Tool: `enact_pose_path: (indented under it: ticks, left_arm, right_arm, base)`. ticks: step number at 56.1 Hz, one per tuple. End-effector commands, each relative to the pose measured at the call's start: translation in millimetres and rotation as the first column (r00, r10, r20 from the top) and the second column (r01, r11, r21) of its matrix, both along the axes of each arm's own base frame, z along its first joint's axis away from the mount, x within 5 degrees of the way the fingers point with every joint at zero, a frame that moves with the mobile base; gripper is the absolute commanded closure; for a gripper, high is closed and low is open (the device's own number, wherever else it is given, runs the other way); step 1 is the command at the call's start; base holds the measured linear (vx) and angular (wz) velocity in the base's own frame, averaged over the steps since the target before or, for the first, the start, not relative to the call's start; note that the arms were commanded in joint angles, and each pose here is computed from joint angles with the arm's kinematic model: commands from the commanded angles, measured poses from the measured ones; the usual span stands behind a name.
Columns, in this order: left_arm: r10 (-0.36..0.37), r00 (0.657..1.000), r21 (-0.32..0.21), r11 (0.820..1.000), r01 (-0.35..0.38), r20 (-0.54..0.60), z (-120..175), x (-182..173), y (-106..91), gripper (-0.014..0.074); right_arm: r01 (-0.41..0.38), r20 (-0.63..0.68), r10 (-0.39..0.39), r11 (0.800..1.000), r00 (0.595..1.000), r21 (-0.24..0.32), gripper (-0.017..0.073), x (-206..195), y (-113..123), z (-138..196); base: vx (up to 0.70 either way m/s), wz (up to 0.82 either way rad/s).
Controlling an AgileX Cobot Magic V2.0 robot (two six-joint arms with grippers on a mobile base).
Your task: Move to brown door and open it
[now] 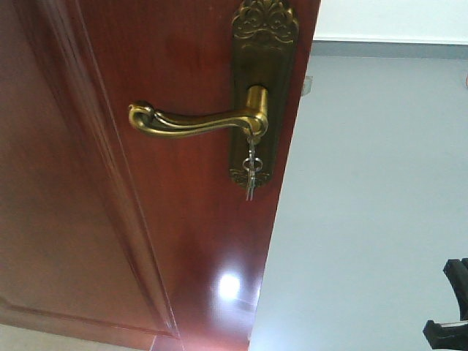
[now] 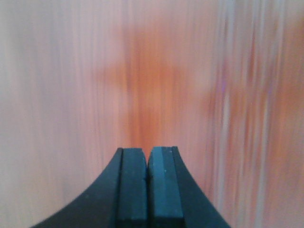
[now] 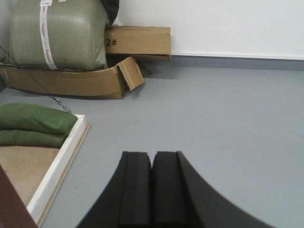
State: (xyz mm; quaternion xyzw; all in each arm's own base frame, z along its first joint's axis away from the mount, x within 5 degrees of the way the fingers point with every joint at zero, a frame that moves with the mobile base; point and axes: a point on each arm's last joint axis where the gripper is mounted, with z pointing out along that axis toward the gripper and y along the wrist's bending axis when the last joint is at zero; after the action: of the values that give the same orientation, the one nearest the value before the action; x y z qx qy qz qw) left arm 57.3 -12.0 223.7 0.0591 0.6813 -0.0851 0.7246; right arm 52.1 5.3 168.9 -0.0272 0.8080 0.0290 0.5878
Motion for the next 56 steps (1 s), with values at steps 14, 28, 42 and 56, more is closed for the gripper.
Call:
enact_pose_path:
  ticks: [14,28,42,56]
  left_arm:
    - [0.012,0.995,-0.015,1.000,-0.011,0.096,-6.7,-4.7,2.1,0.0597]
    - [0.012,0.995,-0.015,1.000,-0.011,0.096,-6.7,-4.7,2.1,0.0597]
    - [0.012,0.995,-0.015,1.000,-0.011,0.096,-6.7,-4.7,2.1,0.0597]
    - [0.012,0.995,-0.015,1.000,-0.011,0.096,-6.7,-4.7,2.1,0.0597]
  right_arm:
    - [0.005,0.080,-0.004,1.000,0.997,-0.010,0.0559,1.7,-0.6,5.9]
    - [0.005,0.080,-0.004,1.000,0.997,-0.010,0.0559,1.7,-0.6,5.9]
    - [0.005,0.083,-0.005,1.000,0.997,-0.009,0.0559,1.8,-0.6,6.1]
    - [0.005,0.083,-0.005,1.000,0.997,-0.009,0.0559,1.8,-0.6,6.1]
  base:
    - [0.00,0.00]
    - [0.00,0.00]
    - [0.00,0.00]
    - [0.00,0.00]
